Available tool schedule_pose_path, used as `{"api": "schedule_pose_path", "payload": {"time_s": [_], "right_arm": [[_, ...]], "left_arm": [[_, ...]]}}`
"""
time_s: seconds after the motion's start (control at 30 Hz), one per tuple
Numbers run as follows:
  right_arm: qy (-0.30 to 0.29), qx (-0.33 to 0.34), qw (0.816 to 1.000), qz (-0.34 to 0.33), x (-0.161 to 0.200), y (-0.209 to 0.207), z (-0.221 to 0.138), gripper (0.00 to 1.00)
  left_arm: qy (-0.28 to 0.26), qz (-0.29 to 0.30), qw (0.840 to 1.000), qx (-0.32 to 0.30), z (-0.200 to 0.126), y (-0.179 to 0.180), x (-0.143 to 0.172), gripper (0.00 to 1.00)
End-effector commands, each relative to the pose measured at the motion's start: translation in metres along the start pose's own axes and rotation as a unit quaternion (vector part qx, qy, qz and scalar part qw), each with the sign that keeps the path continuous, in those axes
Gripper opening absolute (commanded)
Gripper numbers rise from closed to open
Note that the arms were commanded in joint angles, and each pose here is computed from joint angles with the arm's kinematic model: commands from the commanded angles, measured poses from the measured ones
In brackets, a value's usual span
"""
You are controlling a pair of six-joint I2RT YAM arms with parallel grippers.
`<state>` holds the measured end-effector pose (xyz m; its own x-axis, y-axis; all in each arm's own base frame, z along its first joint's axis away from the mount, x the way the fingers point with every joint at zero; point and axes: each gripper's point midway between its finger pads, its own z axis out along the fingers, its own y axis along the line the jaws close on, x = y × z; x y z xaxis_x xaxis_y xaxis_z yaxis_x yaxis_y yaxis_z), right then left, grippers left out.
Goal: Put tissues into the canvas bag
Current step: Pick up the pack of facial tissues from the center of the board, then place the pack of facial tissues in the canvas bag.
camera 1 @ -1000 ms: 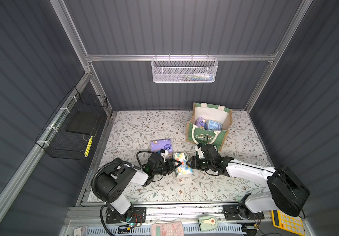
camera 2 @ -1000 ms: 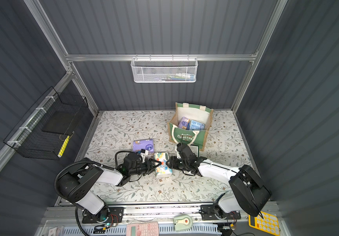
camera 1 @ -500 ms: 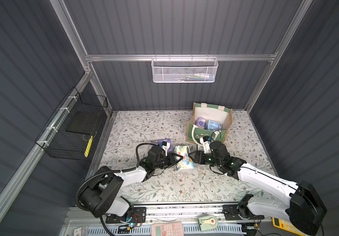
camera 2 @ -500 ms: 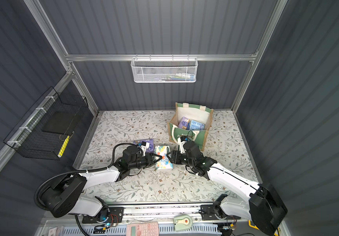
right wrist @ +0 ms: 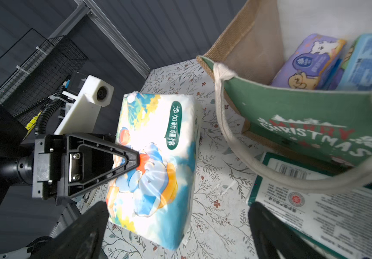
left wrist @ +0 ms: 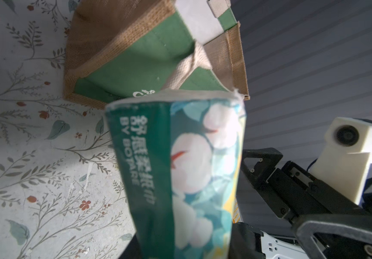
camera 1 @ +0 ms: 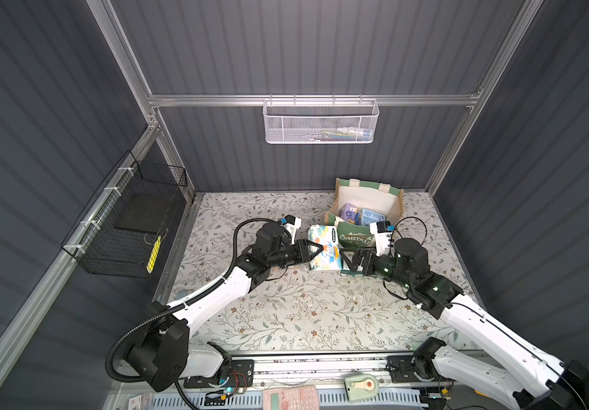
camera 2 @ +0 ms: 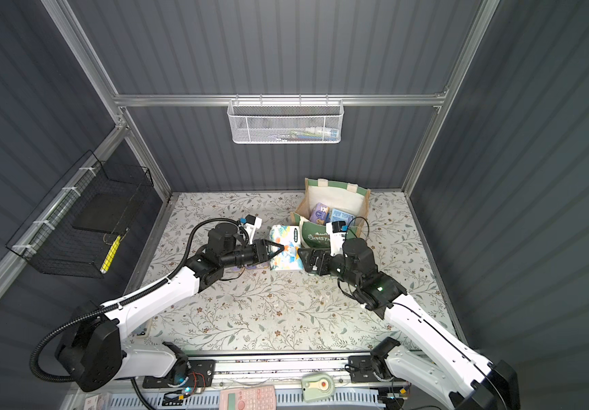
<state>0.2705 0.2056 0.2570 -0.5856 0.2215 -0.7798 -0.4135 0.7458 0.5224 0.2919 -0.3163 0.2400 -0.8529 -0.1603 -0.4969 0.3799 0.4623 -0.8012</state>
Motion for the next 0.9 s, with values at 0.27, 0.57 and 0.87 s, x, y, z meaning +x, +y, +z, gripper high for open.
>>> {"api": "schedule_pose_path", "payload": {"time_s": [0.27, 0.57, 0.87], "right_arm": [[-0.077, 0.044, 0.995, -0.045, -0.058, -0.014, -0.051, 0.99], [-0.113, 0.101, 0.988, -0.034, -0.085, -0.044, -0.081, 0.99], [-0.151, 0.156, 0.976, 0.030, -0.098, -0.090, -0.106, 0.99]], "left_arm": [[0.005, 0.081, 0.994, 0.075, 0.016, -0.074, -0.065, 0.40], [0.004, 0.121, 0.985, 0.123, 0.052, -0.113, -0.116, 0.39], [0.026, 0.113, 0.984, 0.136, 0.112, -0.116, -0.133, 0.39]]}}
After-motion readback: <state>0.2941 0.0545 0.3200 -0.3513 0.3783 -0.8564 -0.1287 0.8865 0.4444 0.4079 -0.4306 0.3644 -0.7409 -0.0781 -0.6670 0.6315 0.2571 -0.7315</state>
